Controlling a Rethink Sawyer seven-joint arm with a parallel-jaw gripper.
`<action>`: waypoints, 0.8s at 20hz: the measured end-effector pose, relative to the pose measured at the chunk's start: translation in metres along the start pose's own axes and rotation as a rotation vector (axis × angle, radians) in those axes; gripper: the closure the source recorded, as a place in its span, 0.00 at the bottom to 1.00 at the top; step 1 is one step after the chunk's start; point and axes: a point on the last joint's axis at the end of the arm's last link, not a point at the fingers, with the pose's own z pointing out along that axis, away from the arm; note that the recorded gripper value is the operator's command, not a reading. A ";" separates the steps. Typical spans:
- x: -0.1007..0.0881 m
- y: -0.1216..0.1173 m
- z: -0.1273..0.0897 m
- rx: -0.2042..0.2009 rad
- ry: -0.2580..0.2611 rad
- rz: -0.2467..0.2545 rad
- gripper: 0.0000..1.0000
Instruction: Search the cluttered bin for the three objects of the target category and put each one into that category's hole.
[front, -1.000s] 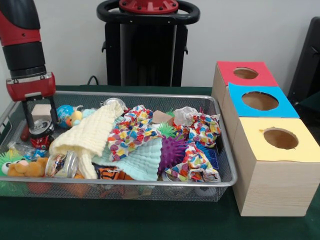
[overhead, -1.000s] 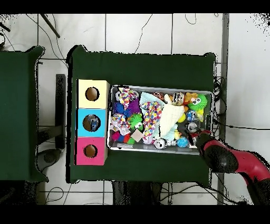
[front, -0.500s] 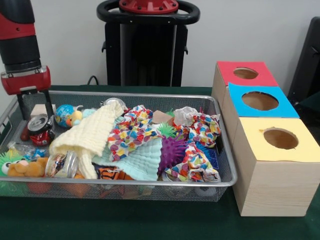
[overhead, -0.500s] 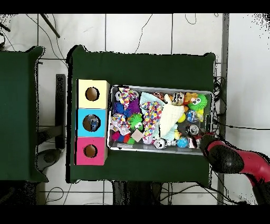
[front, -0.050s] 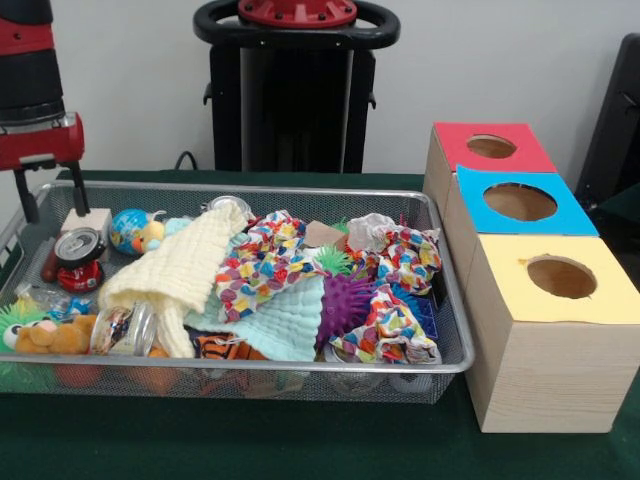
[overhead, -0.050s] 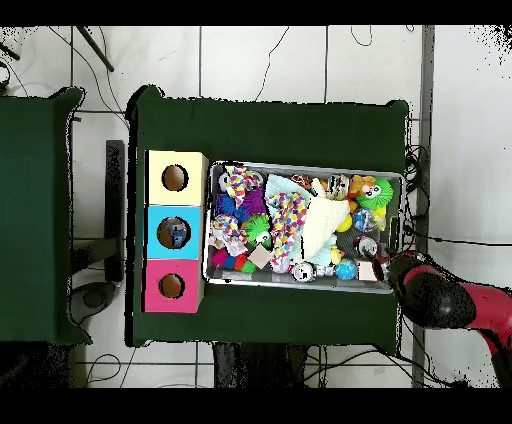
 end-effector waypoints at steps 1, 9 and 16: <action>-0.001 0.000 -0.001 0.002 -0.001 -0.001 0.00; -0.014 0.001 0.002 0.004 -0.012 -0.013 0.00; -0.043 0.005 0.028 0.000 -0.007 0.003 0.00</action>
